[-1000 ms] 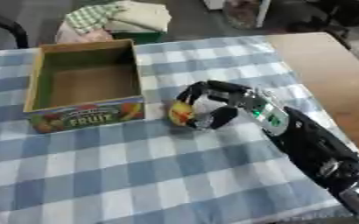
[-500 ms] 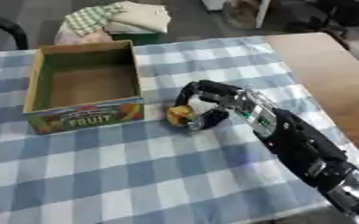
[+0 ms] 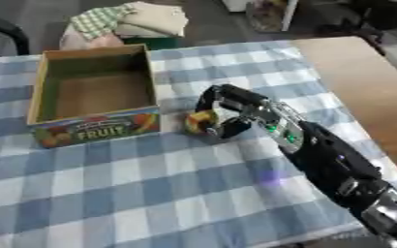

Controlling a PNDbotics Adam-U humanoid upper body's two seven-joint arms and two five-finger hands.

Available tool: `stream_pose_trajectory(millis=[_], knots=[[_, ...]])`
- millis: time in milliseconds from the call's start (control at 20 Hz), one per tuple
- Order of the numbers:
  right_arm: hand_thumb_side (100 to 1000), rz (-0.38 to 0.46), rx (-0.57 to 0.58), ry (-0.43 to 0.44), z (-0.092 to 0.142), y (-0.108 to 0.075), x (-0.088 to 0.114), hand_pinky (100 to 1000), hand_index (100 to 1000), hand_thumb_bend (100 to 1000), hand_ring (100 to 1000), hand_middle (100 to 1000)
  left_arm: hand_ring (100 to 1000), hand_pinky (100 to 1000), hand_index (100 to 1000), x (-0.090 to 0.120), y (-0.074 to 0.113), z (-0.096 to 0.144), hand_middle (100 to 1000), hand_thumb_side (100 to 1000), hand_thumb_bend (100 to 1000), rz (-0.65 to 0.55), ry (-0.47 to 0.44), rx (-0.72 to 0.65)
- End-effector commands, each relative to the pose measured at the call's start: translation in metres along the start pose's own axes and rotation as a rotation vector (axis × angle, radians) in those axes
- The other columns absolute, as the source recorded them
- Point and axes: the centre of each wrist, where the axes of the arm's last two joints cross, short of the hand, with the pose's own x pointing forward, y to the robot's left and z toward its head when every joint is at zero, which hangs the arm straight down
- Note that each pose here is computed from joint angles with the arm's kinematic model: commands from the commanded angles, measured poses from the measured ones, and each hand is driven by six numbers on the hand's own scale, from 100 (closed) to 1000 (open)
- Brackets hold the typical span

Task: Pick up objects on the table and place them in the box.

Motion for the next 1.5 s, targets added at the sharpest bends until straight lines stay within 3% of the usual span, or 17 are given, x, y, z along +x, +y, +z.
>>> stream_pose_trajectory(millis=[50,450,800,1050,1350,1500], knots=[[100,0.037,-0.071,-0.039,-0.004,-0.033,0.006,682,358,100,506,199,597,733,628,0.003,0.006,-0.001,517,366,777,-0.013,-0.014,0.008],[100,0.054,-0.167,-0.123,-0.023,-0.088,0.027,685,360,100,505,202,596,733,628,0.003,0.005,-0.001,517,365,779,-0.015,-0.015,-0.001],[100,0.014,-0.201,-0.103,-0.050,-0.102,0.024,686,365,100,501,205,596,733,627,0.006,0.000,-0.004,516,363,782,-0.009,-0.034,-0.030],[100,0.007,-0.192,-0.053,-0.066,-0.096,0.015,688,371,100,501,210,596,732,628,0.013,-0.005,-0.009,516,363,783,0.005,-0.068,-0.059],[100,0.068,-0.136,0.032,-0.076,-0.068,-0.001,697,405,100,517,247,596,732,628,0.019,-0.010,-0.013,517,363,784,0.019,-0.096,-0.080],[100,0.092,-0.114,0.100,-0.074,-0.050,-0.011,702,467,100,531,310,596,732,628,0.019,-0.010,-0.013,517,363,784,0.022,-0.096,-0.083]])
